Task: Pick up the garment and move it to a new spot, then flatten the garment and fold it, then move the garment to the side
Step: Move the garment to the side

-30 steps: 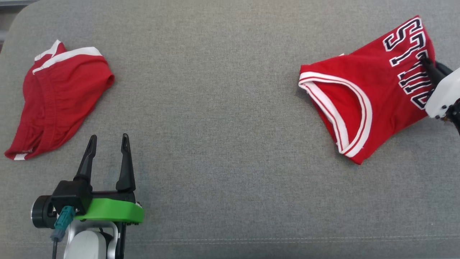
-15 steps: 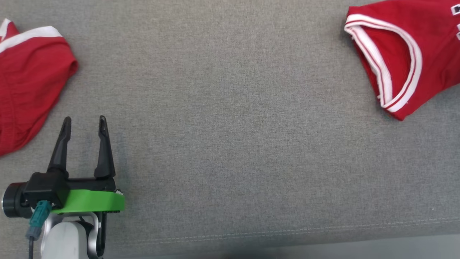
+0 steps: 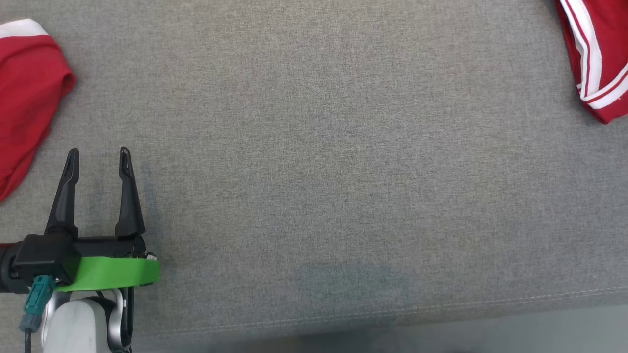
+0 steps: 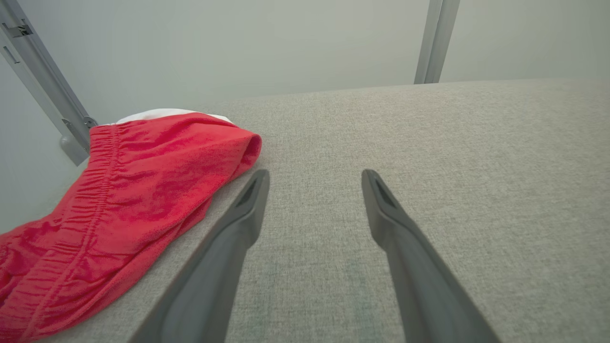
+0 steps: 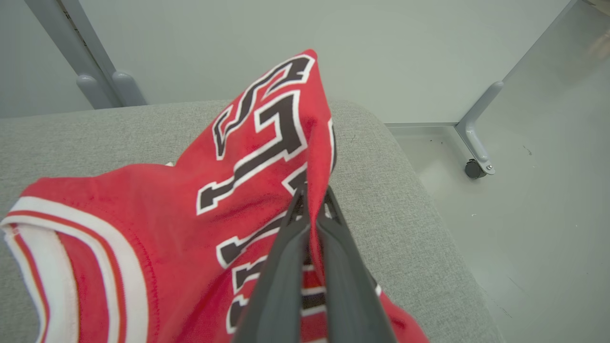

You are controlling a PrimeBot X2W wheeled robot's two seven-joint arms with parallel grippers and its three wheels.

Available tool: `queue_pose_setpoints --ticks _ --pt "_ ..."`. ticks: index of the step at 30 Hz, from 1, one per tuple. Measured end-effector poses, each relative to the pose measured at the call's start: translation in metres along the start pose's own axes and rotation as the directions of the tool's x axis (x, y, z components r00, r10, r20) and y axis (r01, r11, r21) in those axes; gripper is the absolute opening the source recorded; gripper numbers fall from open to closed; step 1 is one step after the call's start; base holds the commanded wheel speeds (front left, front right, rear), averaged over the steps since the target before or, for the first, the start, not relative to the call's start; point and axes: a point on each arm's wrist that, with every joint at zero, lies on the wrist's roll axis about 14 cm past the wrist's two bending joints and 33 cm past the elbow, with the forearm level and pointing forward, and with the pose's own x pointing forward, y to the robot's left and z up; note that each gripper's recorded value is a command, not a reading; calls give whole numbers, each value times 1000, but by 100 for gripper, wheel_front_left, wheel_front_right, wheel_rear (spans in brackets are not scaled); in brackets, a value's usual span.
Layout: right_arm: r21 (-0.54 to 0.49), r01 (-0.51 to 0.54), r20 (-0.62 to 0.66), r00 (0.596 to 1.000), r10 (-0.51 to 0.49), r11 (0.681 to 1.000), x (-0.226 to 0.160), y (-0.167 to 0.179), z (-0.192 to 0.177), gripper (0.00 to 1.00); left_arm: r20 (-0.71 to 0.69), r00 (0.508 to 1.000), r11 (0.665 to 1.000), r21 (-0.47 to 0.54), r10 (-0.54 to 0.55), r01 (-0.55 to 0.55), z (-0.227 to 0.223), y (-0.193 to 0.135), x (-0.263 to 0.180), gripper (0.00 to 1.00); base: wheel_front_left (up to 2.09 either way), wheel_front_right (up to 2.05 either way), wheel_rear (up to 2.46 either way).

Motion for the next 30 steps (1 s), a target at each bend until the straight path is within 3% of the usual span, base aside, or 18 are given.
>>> queue_pose_setpoints --ticks 22,23,24,25,30 --pt "-39 42 -74 996 -45 998 8 -8 -19 0 0 1000 1000 14 28 -28 1 10 -3 100 0 0 0" --pt "-43 43 -64 997 -45 998 8 -8 -18 19 1 1000 999 15 29 -29 1 10 -3 100 0 0 0" --pt "-51 45 -58 997 -48 998 8 -9 -17 32 1 1000 999 15 30 -30 1 10 -3 100 0 0 0" --pt "-52 51 -58 997 -54 997 7 -11 -18 100 2 1000 999 15 31 -31 1 10 -3 100 0 0 0" --pt "-96 68 -29 997 -71 993 4 -18 -13 100 6 999 999 15 33 -33 3 11 -3 100 0 0 0"
